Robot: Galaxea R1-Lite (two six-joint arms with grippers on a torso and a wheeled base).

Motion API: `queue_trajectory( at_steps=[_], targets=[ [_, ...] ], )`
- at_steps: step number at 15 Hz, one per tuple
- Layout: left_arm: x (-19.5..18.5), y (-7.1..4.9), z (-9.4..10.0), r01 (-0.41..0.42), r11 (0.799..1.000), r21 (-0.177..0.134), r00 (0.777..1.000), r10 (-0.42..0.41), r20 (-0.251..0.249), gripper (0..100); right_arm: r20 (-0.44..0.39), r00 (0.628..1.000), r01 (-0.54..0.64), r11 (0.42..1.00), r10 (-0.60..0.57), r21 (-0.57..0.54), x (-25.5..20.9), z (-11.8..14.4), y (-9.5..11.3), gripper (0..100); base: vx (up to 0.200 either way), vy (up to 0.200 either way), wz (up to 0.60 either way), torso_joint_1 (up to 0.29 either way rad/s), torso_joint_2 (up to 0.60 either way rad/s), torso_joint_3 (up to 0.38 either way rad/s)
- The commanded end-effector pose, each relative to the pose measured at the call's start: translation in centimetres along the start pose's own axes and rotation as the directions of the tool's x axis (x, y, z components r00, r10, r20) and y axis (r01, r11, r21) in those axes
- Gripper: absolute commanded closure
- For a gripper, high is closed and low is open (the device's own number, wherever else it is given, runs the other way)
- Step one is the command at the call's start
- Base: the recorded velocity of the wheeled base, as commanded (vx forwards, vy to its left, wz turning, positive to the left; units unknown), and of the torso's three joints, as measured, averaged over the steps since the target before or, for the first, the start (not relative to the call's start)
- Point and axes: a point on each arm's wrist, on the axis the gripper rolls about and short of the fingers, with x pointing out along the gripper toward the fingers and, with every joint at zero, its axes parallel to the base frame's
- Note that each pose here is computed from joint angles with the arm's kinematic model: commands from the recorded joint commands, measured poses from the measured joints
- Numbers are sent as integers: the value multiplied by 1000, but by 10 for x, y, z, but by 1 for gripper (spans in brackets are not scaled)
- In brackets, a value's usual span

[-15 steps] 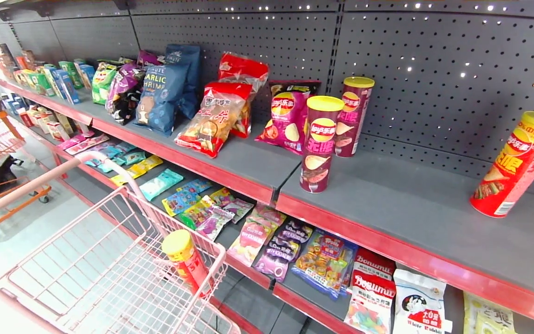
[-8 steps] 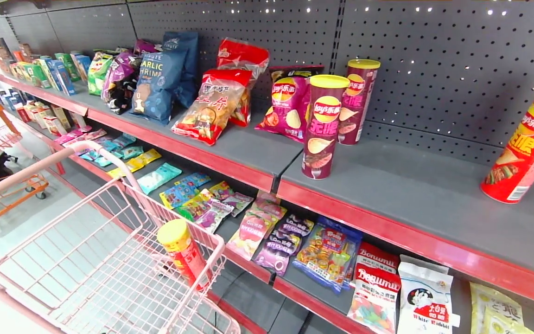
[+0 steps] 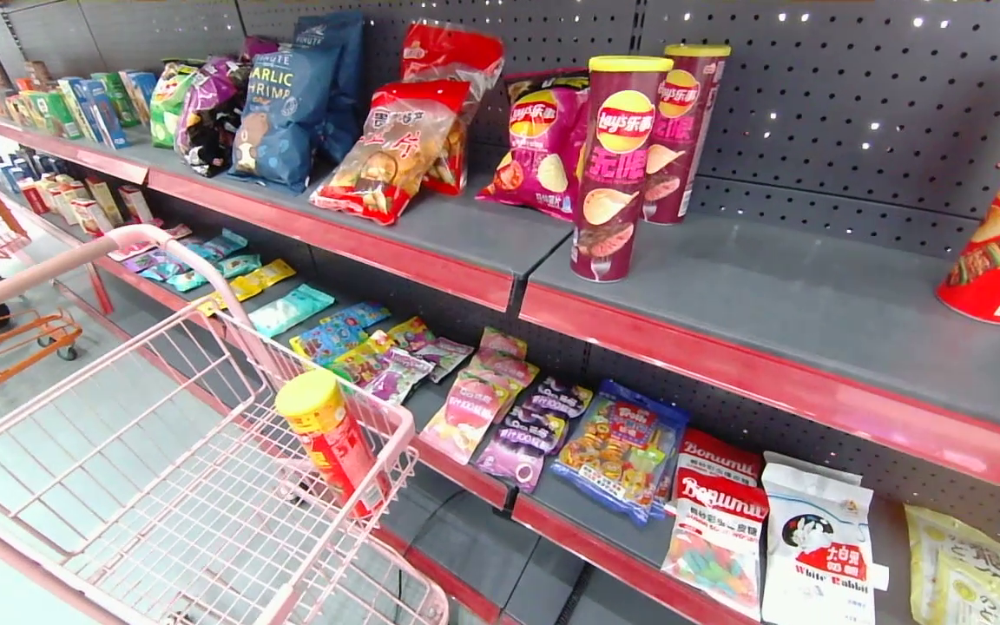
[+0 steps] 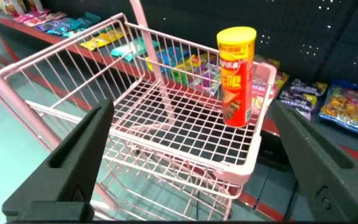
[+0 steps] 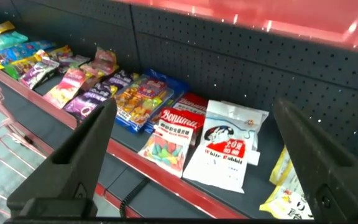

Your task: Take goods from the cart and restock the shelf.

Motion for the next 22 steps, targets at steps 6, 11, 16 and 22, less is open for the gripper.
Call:
queue_trajectory(
  at_steps=[6,11,16,22],
  targets=[
    [58,-5,161,92,966,-242,996,-85,40,0,-2,1000,-1,1000,1,0,0,0,0,0,0,0,0,-53,163,109],
    [180,-19,102,110,979,-173,963,-149,-226,0,-2,1000,-1,1000,1,1,0,0,0,0,0,0,0,0,0,0],
    [245,-29,28,223,956,-191,873,-283,-398,0,-2,1000,-2,1000,2,1,0,0,0,0,0,0,0,0,0,0],
    [268,-33,-14,264,946,-188,824,-323,-465,0,-2,1000,-2,1000,2,1,0,0,0,0,0,0,0,0,0,0]
  ],
)
